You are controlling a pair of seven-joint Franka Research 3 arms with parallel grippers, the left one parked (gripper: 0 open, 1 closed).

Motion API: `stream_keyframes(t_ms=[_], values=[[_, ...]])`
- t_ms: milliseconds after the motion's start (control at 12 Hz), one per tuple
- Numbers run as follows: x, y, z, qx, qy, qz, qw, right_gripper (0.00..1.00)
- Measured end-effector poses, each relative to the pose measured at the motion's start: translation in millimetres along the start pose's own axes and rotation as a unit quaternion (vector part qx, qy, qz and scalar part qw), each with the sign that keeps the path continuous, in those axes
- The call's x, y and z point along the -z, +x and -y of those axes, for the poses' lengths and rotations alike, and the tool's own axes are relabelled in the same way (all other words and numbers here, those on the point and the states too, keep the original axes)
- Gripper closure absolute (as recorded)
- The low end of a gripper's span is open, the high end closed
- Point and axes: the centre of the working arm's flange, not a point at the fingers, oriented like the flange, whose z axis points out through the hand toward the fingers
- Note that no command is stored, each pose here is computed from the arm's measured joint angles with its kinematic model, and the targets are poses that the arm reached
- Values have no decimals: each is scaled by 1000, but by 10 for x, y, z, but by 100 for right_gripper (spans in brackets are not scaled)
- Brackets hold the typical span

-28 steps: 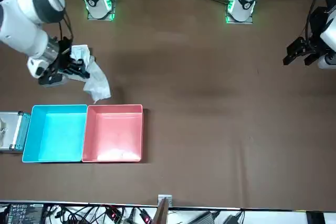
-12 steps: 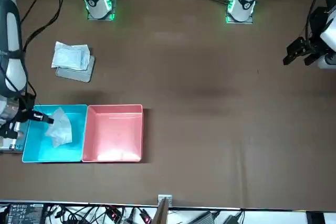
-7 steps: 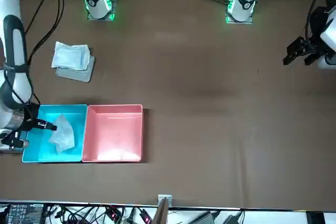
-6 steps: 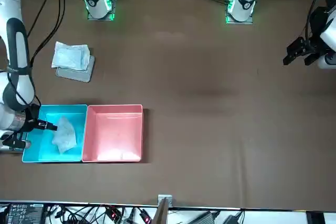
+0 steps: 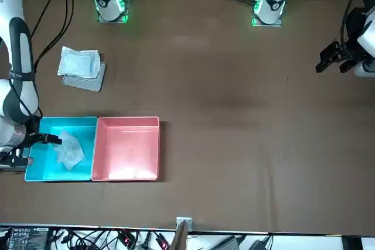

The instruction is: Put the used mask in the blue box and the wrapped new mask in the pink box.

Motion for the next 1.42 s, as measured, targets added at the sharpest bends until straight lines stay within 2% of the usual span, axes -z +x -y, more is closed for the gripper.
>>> stream_keyframes(t_ms=[500,583,917,1417], values=[[500,-118,375,30,-3,26,999,0],[618,-221,495,38,-2,55,998,0],[847,-482,597,41,-3,108,993,0],[737,-1146,691,43,1,182,982,0]])
